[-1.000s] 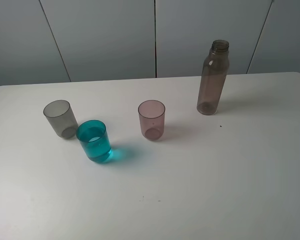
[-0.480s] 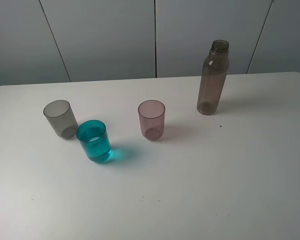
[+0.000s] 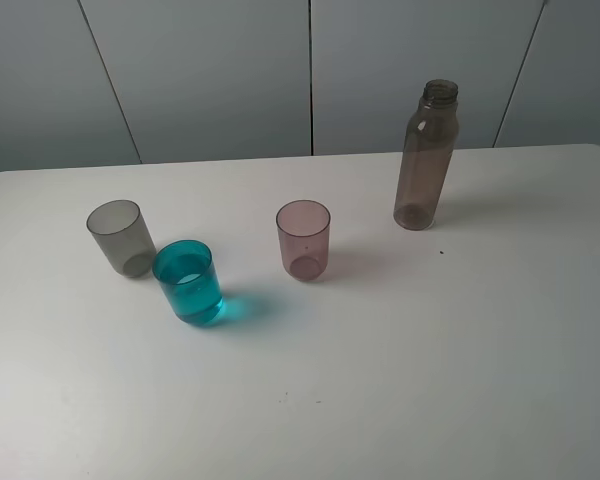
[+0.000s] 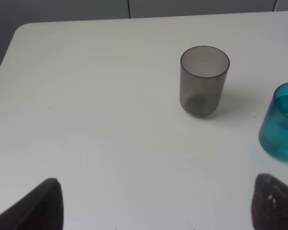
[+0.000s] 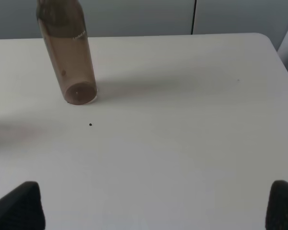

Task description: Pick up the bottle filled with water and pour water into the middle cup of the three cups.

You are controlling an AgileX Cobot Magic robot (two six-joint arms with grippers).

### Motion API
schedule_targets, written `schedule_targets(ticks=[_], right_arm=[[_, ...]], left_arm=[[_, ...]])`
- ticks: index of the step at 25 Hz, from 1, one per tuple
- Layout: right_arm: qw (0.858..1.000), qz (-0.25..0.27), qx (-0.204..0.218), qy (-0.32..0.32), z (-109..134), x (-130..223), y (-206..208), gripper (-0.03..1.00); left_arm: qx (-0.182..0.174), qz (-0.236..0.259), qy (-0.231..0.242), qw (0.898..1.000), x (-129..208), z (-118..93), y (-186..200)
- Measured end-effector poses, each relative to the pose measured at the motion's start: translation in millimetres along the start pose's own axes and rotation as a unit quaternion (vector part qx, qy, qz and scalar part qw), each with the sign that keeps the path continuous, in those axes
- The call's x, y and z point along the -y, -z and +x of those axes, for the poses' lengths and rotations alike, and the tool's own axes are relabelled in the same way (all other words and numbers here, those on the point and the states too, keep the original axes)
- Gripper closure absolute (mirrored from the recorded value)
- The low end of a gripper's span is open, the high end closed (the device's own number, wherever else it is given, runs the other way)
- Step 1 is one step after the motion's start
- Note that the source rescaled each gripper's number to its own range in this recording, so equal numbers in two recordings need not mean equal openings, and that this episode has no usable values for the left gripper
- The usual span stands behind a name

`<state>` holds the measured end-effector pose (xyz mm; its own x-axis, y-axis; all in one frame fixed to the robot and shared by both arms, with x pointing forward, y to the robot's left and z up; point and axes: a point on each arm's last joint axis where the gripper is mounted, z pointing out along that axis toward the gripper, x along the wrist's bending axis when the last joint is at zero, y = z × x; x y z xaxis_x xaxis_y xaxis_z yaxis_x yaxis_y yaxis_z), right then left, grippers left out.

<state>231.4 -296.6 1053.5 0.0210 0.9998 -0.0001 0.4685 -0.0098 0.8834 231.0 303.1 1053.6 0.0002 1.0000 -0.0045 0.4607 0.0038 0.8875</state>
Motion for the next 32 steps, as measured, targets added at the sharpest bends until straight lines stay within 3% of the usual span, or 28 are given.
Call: schedule_targets(ticks=[32], right_arm=[[1.000, 0.000, -0.003, 0.008, 0.6, 0.0, 0.0, -0.03]], left_arm=[[0.000, 0.000, 0.000, 1.000, 0.0, 0.0, 0.0]])
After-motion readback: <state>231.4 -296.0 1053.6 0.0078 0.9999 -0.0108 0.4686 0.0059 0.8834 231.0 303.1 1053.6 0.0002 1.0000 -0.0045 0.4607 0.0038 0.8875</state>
